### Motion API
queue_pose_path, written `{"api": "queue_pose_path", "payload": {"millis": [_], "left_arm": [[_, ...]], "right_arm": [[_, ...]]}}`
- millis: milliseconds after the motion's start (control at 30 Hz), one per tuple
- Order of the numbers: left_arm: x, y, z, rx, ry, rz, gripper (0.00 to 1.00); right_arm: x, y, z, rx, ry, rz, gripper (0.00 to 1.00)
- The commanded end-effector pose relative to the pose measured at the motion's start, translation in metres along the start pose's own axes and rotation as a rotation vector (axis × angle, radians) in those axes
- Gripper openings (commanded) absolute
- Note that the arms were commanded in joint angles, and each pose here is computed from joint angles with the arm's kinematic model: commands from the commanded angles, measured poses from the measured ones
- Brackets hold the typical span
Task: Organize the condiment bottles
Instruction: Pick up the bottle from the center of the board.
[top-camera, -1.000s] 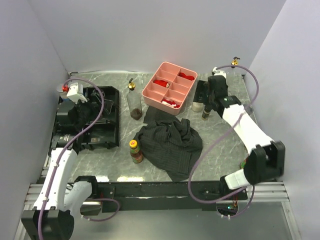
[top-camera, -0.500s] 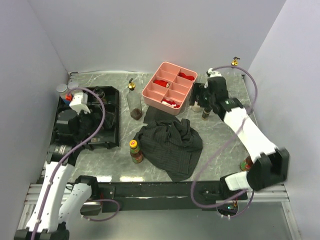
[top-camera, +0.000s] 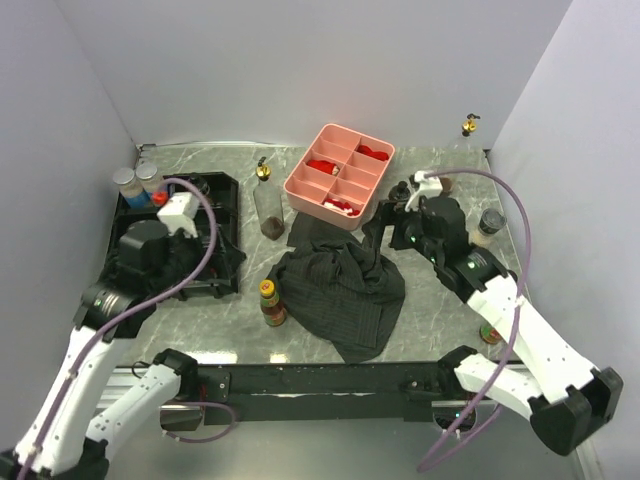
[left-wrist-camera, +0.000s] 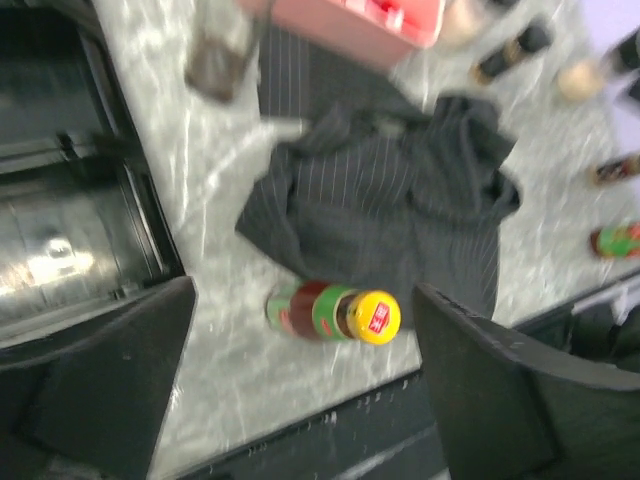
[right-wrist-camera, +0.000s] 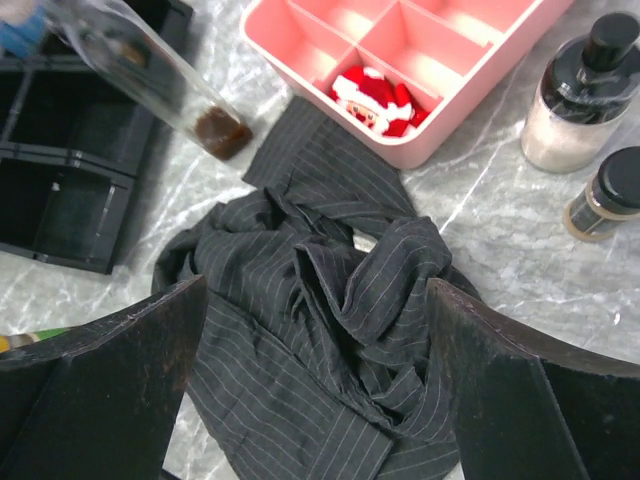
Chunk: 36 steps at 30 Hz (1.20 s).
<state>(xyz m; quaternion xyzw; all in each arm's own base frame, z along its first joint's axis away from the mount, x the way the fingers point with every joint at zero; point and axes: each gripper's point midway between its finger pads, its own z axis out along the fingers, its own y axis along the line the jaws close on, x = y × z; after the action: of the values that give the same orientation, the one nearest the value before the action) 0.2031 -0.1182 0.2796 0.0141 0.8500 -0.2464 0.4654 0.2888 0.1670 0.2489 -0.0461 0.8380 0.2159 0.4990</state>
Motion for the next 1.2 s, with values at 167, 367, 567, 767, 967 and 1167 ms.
{"api": "queue_pose_path", "payload": {"millis": [167,367,567,767,967,1167], "left_arm": [[0.027,-0.045,0.029,0.005,0.134,0.079,0.96],[0.059,-0.076,0.037,-0.012,0.199,0.175,0.98],[0.085,-0.069,0.045,-0.116,0.24,0.197,0.92],[0.075,-0.064,0.039,-0.136,0.144,0.176,0.94],[0.076,-0.063,0.038,-0.095,0.113,0.17,0.94],[0.104,-0.054,0.054,-0.16,0.198,0.194,0.85]], "right_arm": [[-0.021,0.008,-0.023,-0.054,-0.146,-0.002,0.99],[-0.023,0.009,-0.026,-0.063,-0.162,-0.005,0.99],[-0.022,0.009,-0.027,-0.068,-0.168,-0.006,1.0],[-0.021,0.012,-0.028,-0.088,-0.164,-0.009,1.0],[-0.023,0.013,-0.027,-0.086,-0.163,-0.011,1.0],[-0.023,0.014,-0.026,-0.092,-0.162,-0.008,1.0]]}}
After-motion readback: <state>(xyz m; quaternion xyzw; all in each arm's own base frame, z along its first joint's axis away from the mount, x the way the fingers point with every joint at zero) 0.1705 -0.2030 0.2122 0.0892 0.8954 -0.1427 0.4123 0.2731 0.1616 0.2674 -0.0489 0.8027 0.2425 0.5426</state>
